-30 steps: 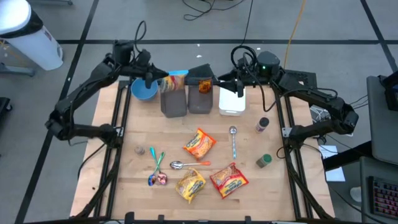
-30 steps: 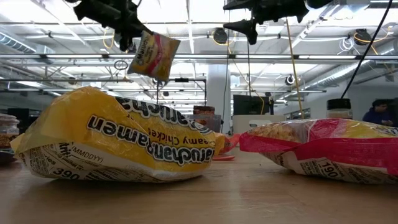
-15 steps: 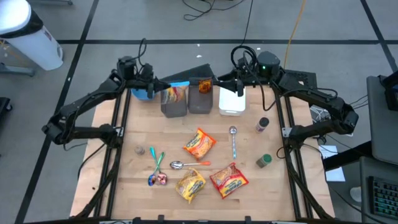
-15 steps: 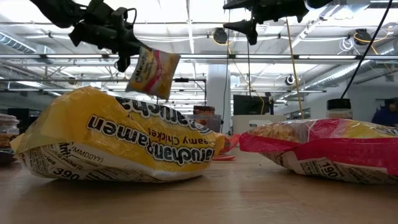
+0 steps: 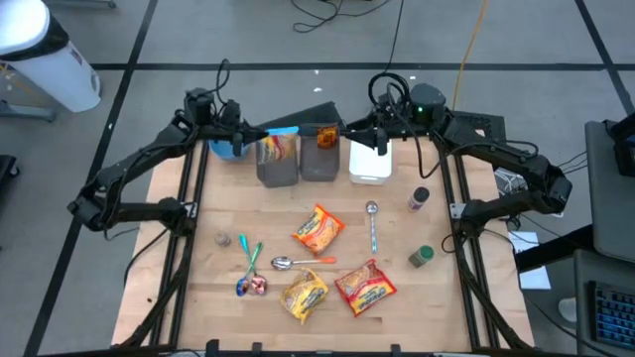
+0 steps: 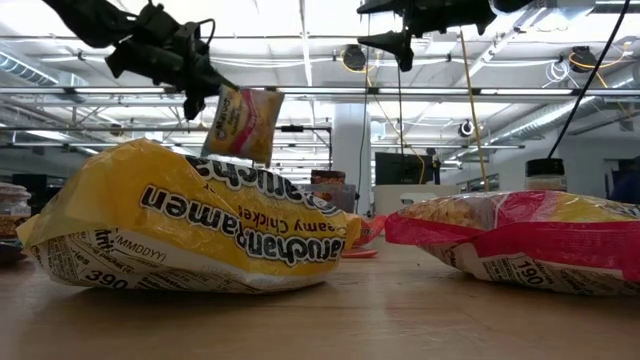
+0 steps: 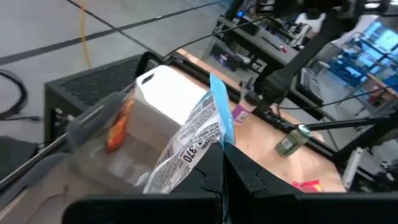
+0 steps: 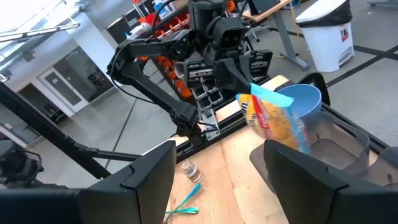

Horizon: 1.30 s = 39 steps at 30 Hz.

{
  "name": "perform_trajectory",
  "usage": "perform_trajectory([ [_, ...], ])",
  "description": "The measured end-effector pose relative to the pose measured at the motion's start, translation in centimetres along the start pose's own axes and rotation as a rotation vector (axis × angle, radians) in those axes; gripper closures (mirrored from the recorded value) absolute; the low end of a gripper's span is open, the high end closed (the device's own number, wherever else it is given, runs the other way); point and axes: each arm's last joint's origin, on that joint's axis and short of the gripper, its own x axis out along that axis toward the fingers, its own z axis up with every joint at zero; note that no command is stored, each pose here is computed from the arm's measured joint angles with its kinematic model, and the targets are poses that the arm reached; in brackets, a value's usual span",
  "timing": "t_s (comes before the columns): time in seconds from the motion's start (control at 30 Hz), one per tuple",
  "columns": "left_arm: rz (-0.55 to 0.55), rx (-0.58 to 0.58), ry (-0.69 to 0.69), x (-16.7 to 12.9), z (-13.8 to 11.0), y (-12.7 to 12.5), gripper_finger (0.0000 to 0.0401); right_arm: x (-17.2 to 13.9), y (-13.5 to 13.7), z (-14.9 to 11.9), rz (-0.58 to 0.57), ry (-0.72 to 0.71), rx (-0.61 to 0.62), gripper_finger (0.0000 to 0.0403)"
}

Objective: Pick & Place Food Item
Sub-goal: Put the blue noodle pack into the left black bin

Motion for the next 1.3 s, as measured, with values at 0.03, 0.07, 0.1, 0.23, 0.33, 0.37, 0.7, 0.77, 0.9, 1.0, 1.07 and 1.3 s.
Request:
perform_trajectory([
  [0.03, 0.01, -0.005, 0.007, -0.1, -0.1, 0.2, 0.0401, 0.0, 0.0, 0.0, 0.0, 0.0, 0.0, 0.0165],
  [0.07, 0.018, -0.007, 0.015, -0.3, -0.2, 0.3, 0.0401, 0.0, 0.0, 0.0, 0.0, 0.0, 0.0, 0.0165],
  [0.1, 0.025, -0.004, 0.02, -0.4, -0.3, 0.4, 0.0401, 0.0, 0.0, 0.0, 0.0, 0.0, 0.0, 0.0165],
  [0.23, 0.042, 0.007, 0.029, -0.7, -0.5, 0.7, 0.0401, 0.0, 0.0, 0.0, -0.003, -0.001, -0.001, 0.0165],
  [0.33, 0.049, 0.022, 0.022, -0.9, -0.4, 0.9, 0.0401, 0.0, 0.0, 0.0, -0.003, -0.001, -0.002, 0.0165],
  [0.37, 0.051, 0.03, 0.022, -0.9, -0.4, 0.9, 0.0401, 0.0, 0.0, 0.0, -0.003, -0.001, -0.002, 0.0165],
  [0.7, 0.053, 0.002, 0.053, 0.4, -1.1, 2.9, 0.0401, 0.0, 0.0, 0.0, -0.003, -0.001, 0.0, 0.0165],
  [0.77, 0.052, -0.008, 0.06, 0.7, -1.3, 3.4, 0.0401, 0.0, 0.0, 0.0, -0.003, -0.001, 0.001, 0.0165],
  [0.9, 0.036, -0.016, 0.061, 1.3, -1.5, 4.1, 0.0401, 0.0, 0.0, 0.0, -0.003, -0.001, 0.008, 0.0165],
  [1.0, 0.028, -0.035, 0.074, 1.6, -1.8, 4.5, 0.0401, 0.0, 0.0, 0.0, -0.003, -0.001, 0.008, 0.0165],
  [1.07, 0.019, -0.042, 0.079, 1.7, -1.9, 4.7, 0.0401, 0.1, 0.1, -0.1, 0.0, 0.005, 0.007, 0.0165],
  [1.3, 0.024, -0.021, 0.07, 1.6, -1.8, 5.0, 0.0401, 1.5, -0.1, -1.5, 0.001, 0.088, 0.005, 0.0165],
])
